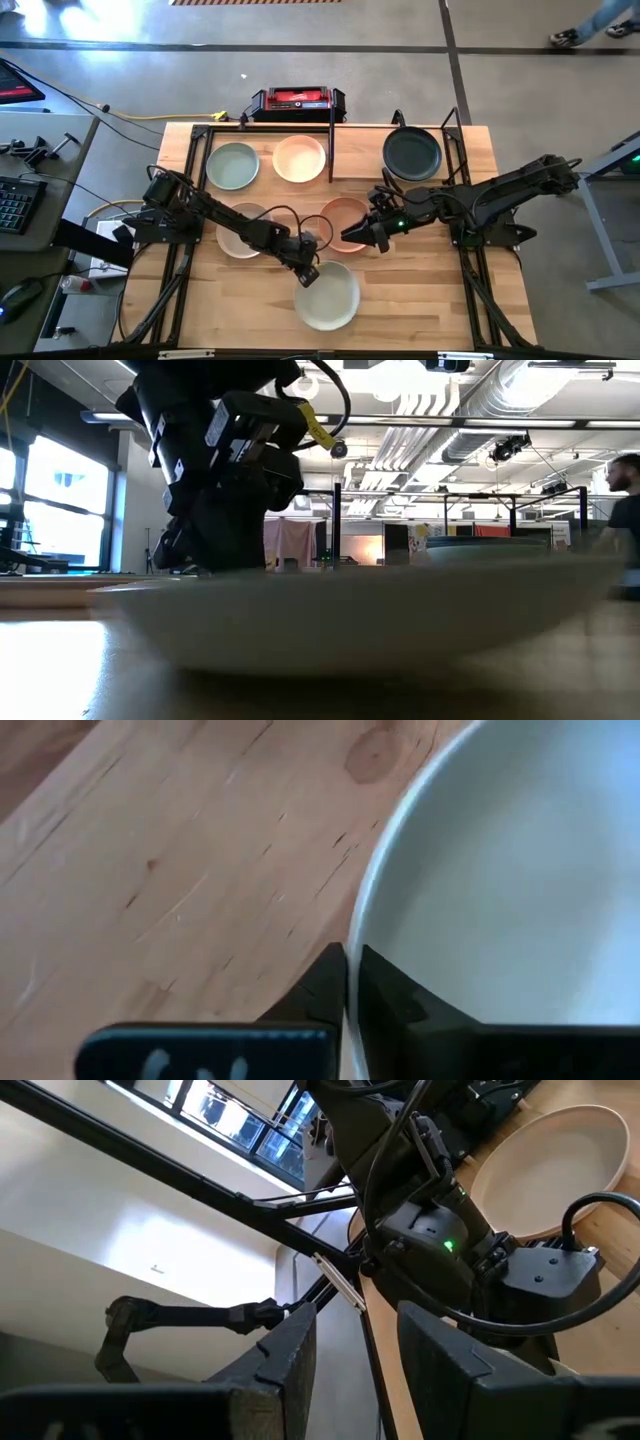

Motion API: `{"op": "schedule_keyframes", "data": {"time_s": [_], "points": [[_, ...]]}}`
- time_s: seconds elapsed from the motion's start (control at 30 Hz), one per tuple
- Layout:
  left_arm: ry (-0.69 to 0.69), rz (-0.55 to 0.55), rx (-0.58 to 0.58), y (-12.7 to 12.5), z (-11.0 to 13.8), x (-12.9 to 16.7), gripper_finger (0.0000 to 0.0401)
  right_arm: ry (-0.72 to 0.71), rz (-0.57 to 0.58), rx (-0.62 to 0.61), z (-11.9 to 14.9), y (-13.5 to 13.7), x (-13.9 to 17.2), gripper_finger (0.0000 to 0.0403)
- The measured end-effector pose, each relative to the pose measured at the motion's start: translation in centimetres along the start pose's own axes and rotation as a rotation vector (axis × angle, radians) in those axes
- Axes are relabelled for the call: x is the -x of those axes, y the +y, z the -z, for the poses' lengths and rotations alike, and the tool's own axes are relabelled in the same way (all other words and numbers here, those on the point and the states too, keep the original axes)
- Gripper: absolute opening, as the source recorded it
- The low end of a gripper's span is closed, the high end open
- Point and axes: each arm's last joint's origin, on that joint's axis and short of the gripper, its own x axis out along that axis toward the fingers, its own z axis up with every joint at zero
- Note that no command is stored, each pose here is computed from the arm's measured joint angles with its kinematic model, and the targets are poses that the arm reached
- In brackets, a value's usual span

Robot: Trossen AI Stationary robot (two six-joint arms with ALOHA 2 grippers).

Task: Place and stack plates onto a shelf
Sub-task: Stack the gray plate on top of the black plate

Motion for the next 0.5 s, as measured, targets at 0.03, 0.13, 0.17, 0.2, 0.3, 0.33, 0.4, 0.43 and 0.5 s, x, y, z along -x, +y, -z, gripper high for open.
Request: {"op": "schedule_keyframes", "data": {"time_s": [0.03,0.13,0.17,0.2,0.3,0.33,0.4,0.43,0.5], "points": [[-0.002,-0.002,-0.002,0.0,0.0,0.0,0.0006,0.000,0.000,0.000,0.0,0.0,0.0,0.0124],[0.002,0.003,-0.019,0.0,0.0,0.0,0.0007,0.000,0.000,0.000,0.0,0.0,0.0,0.0124],[0.005,0.004,-0.019,0.0,0.0,0.0,0.0005,0.000,0.000,0.006,0.0,0.0,0.0,0.0124],[0.006,0.005,-0.019,0.0,0.0,0.0,0.0004,0.000,0.000,0.008,0.0,0.0,0.0,0.0124],[0.007,0.006,-0.019,0.0,0.0,0.0,0.0004,0.000,0.001,0.008,0.0,0.0,0.0,0.0124],[0.007,0.006,-0.021,0.0,0.0,0.0,0.0004,0.000,0.001,0.008,0.0,0.0,0.0,0.0124],[0.006,0.007,-0.025,-0.1,0.0,0.4,0.0003,0.000,0.001,0.014,0.0,0.0,0.0,0.0124],[0.002,0.012,-0.032,-0.1,-0.1,0.5,0.0003,0.000,0.001,0.018,0.0,0.0,0.0,0.0124],[-0.003,0.013,-0.042,-0.1,-0.3,1.1,0.0003,-0.001,0.001,0.031,0.0,0.0,0.0,0.0124]]}}
